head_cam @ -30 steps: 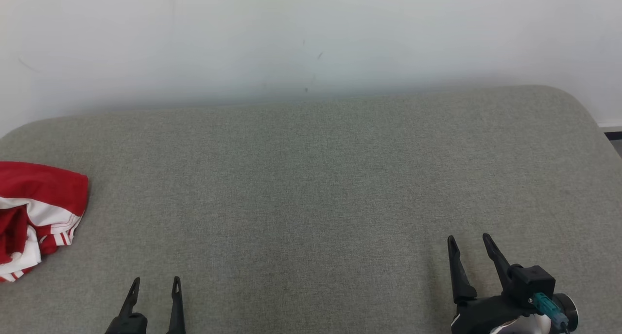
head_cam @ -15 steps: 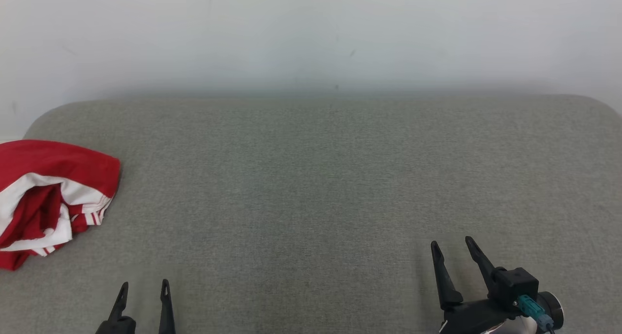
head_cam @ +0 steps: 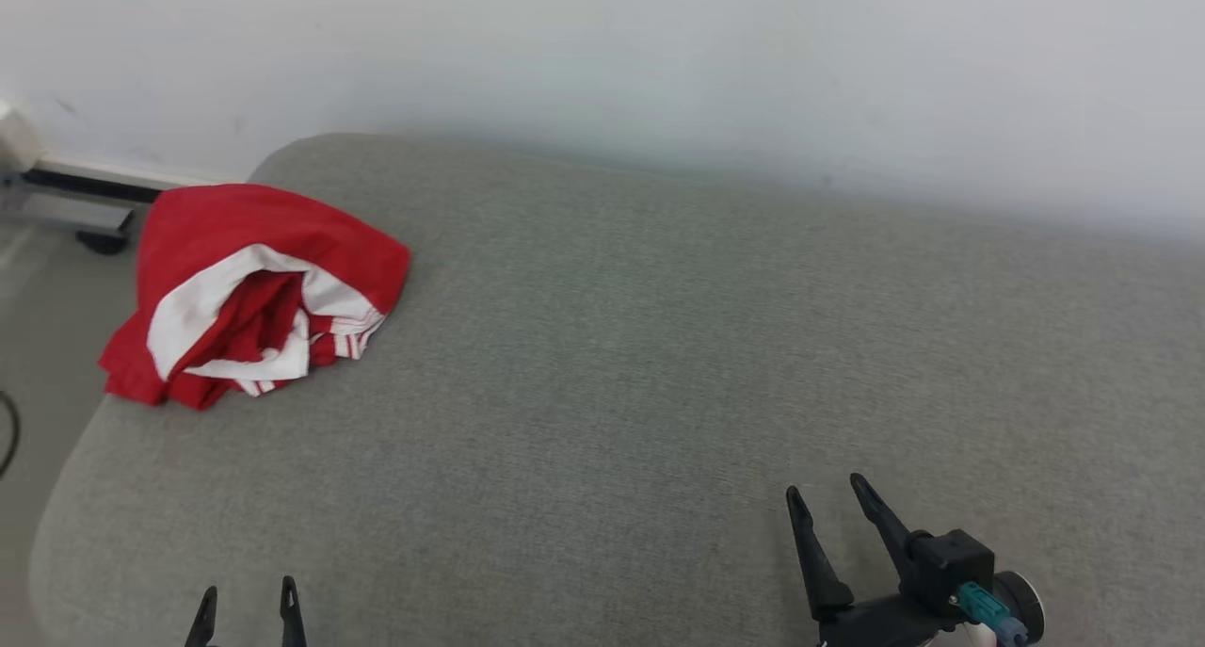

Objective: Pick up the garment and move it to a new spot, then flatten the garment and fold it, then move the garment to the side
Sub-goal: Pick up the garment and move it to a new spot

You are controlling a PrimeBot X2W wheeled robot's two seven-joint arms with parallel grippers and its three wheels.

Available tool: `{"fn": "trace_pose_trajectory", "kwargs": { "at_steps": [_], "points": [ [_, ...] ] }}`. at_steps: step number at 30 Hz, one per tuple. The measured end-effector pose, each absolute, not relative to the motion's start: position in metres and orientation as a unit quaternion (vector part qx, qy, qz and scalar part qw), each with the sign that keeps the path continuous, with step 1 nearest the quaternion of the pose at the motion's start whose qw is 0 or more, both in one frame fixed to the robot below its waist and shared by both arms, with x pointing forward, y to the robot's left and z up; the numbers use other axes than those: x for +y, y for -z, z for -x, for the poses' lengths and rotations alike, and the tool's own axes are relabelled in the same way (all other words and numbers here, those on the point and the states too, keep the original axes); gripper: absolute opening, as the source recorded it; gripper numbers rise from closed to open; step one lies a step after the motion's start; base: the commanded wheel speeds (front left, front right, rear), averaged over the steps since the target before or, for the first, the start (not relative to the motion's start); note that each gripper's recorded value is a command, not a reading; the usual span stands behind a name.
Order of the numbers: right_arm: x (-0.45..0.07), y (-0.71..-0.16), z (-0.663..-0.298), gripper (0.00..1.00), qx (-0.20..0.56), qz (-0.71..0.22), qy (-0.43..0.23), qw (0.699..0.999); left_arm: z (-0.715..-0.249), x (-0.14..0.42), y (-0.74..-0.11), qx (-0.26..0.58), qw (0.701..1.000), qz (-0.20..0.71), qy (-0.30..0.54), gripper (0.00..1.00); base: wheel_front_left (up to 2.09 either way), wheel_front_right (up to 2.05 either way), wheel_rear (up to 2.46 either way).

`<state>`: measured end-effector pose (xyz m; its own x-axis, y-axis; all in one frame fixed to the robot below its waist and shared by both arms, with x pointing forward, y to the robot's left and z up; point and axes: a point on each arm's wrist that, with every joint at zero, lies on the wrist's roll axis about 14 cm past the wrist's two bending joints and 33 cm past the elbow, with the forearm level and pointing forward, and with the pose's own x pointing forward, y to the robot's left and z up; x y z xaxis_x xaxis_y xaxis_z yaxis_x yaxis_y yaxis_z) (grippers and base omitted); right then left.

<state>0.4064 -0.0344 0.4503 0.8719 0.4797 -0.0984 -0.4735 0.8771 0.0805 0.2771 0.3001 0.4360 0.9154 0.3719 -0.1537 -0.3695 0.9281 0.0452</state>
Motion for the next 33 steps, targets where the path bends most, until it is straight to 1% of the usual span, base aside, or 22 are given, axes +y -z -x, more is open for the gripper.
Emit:
{"fn": "trace_pose_trajectory", "kwargs": {
  "at_steps": [4, 5, 11, 16, 19, 23, 30, 33],
  "points": [
    [-0.002, -0.448, -0.404, 1.00, 0.063, -0.031, -0.289, 0.955, -0.247, 0.323, -0.433, 0.085, 0.967, -0.001, -0.241, 1.00, 0.00, 0.00, 0.00],
    [-0.002, -0.448, -0.404, 1.00, 0.063, -0.031, -0.289, 0.955, -0.247, 0.323, -0.433, 0.085, 0.967, -0.001, -0.241, 1.00, 0.00, 0.00, 0.00],
    [0.039, -0.446, -0.397, 1.00, 0.068, -0.032, -0.343, 0.936, -0.201, 0.349, -0.426, 0.098, 0.947, 0.008, -0.305, 1.00, 0.00, 0.00, 0.00],
    [0.062, -0.445, -0.391, 1.00, 0.075, -0.041, -0.371, 0.925, -0.166, 0.360, -0.414, 0.111, 0.931, 0.036, -0.346, 1.00, 0.00, 0.00, 0.00],
    [0.068, -0.446, -0.391, 1.00, 0.075, -0.043, -0.378, 0.922, -0.161, 0.362, -0.413, 0.110, 0.929, 0.039, -0.351, 1.00, 0.00, 0.00, 0.00],
    [0.067, -0.444, -0.392, 1.00, 0.077, -0.044, -0.378, 0.922, -0.160, 0.366, -0.412, 0.116, 0.929, 0.036, -0.350, 1.00, 0.00, 0.00, 0.00],
    [0.050, -0.435, -0.408, 1.00, 0.082, -0.041, -0.363, 0.927, -0.204, 0.380, -0.432, 0.093, 0.943, 0.026, -0.318, 1.00, 0.00, 0.00, 0.00],
    [0.039, -0.428, -0.413, 1.00, 0.086, -0.034, -0.357, 0.930, -0.237, 0.391, -0.454, 0.068, 0.951, 0.006, -0.300, 1.00, 0.00, 0.00, 0.00]
  ]
}}
